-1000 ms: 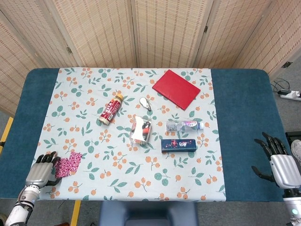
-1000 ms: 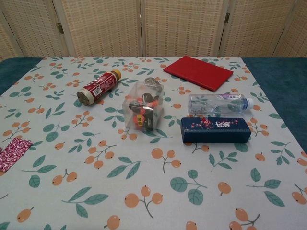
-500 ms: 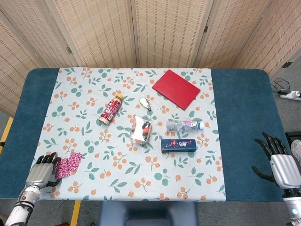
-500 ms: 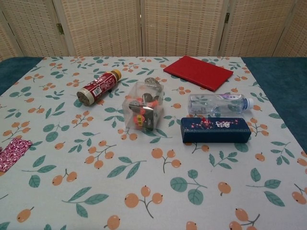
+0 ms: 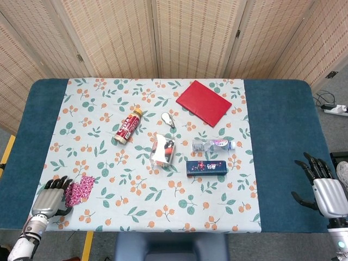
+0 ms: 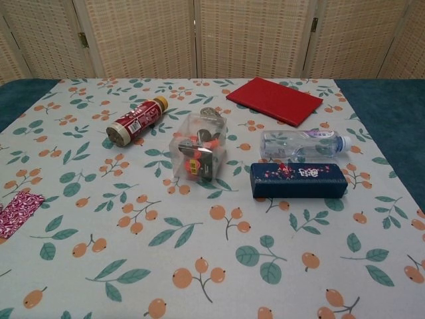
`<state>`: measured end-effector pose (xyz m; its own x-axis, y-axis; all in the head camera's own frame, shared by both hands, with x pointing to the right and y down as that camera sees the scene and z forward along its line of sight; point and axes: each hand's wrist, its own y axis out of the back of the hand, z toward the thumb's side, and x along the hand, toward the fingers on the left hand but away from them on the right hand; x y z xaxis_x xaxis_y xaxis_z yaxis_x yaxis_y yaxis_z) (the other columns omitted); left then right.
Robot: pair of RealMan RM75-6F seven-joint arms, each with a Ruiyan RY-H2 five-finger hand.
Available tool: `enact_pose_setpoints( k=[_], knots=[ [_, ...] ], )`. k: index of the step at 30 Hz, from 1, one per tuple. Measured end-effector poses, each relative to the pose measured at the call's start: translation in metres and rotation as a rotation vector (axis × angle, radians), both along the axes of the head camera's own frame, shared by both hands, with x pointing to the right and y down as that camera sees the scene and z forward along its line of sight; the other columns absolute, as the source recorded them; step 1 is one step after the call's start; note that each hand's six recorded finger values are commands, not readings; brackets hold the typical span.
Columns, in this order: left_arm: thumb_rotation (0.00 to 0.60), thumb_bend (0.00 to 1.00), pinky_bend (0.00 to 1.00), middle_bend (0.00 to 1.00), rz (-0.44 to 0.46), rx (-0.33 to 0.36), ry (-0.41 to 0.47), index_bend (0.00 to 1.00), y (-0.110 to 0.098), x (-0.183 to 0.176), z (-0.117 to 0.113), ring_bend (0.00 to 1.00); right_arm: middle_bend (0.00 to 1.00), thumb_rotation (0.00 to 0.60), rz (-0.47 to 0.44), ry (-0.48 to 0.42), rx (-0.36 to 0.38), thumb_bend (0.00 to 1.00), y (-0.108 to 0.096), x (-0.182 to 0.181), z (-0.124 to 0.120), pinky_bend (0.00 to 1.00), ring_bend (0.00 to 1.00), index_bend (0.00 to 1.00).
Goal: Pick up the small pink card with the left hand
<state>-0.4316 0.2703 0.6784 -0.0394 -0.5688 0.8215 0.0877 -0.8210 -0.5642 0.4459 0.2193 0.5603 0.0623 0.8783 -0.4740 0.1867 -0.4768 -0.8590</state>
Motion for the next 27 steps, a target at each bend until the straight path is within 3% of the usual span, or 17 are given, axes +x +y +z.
enact_pose_setpoints(
  k=[6, 12, 27],
  knots=[
    [0.515, 0.36, 0.00, 0.00, 0.059, 0.054, 0.047, 0.04, -0.012, 0.018, -0.005, 0.00, 0.05, 0.600, 0.004, 0.000, -0.001, 0.27, 0.001, 0.002, 0.000, 0.00, 0.02, 0.15],
    [0.596, 0.36, 0.00, 0.00, 0.132, 0.064, 0.042, 0.05, -0.021, 0.034, 0.004, 0.00, 0.05, 0.600, 0.007, 0.001, -0.001, 0.27, 0.002, 0.003, 0.000, 0.00, 0.02, 0.15],
    [0.600, 0.36, 0.00, 0.00, 0.236, 0.021, 0.001, 0.02, -0.023, 0.049, 0.019, 0.00, 0.05, 0.600, 0.011, 0.006, -0.002, 0.27, 0.002, 0.004, 0.000, 0.00, 0.02, 0.15]
  ],
)
